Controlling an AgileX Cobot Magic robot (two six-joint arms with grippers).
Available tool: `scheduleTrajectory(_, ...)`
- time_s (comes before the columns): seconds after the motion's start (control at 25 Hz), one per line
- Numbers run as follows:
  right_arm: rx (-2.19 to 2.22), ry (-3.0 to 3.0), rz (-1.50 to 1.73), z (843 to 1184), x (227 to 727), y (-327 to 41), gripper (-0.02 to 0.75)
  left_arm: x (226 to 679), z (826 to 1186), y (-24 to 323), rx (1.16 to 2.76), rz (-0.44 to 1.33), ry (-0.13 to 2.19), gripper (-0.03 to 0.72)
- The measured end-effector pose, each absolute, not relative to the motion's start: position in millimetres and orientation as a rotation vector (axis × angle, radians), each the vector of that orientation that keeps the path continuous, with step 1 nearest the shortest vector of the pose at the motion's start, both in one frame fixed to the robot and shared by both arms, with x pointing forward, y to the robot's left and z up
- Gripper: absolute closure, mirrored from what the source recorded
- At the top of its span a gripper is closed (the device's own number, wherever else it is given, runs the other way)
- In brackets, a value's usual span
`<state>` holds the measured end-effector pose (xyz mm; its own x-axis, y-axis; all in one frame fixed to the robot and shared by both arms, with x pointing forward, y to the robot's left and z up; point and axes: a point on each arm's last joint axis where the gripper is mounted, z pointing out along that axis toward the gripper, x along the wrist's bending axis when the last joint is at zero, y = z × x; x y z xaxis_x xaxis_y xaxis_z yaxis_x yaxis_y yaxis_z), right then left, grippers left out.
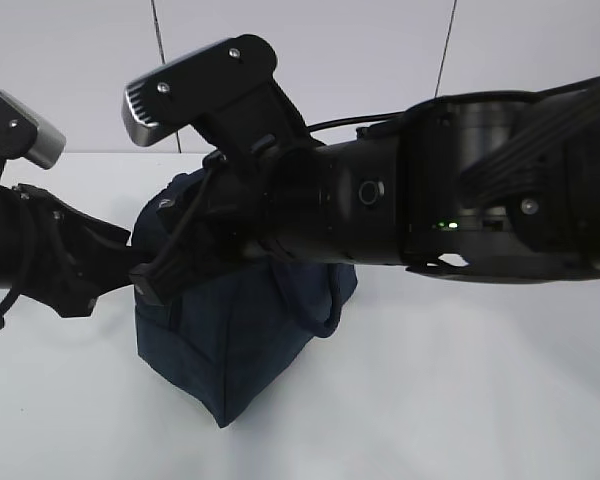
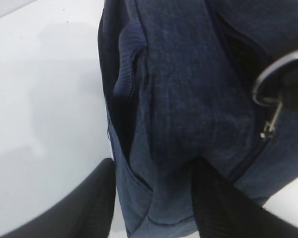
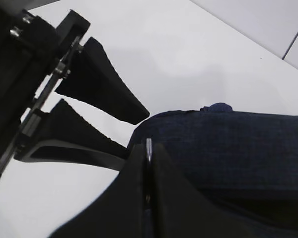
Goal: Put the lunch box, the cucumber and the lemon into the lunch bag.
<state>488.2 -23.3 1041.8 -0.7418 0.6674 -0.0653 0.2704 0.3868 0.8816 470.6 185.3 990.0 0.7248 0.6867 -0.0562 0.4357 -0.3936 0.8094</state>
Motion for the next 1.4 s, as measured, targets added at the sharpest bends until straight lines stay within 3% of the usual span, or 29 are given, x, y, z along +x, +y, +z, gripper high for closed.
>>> scheduleTrajectory(0.12,0.807,2.239,1.308,1041.8,488.2,-23.3,0.718,472.8,987.2,183.4,2.036,0.352,0.847,0.363)
scheduleTrajectory(0.36,0.807,2.239,1.308,1041.8,488.2,-23.3,0.718,474.6,983.1,181.1,2.027,0.323,0.851,0.529)
scheduleTrajectory(0.72,0.807,2.239,1.308,1041.8,488.3,-23.3,0.718,474.4,984.9,177.9,2.0,0.299,0.824,0.663)
scheduleTrajectory(1.4,0.817,2.217,1.299,1049.2,487.1,-27.7,0.718,476.0,986.1,177.4,1.954,0.283,0.871,0.678)
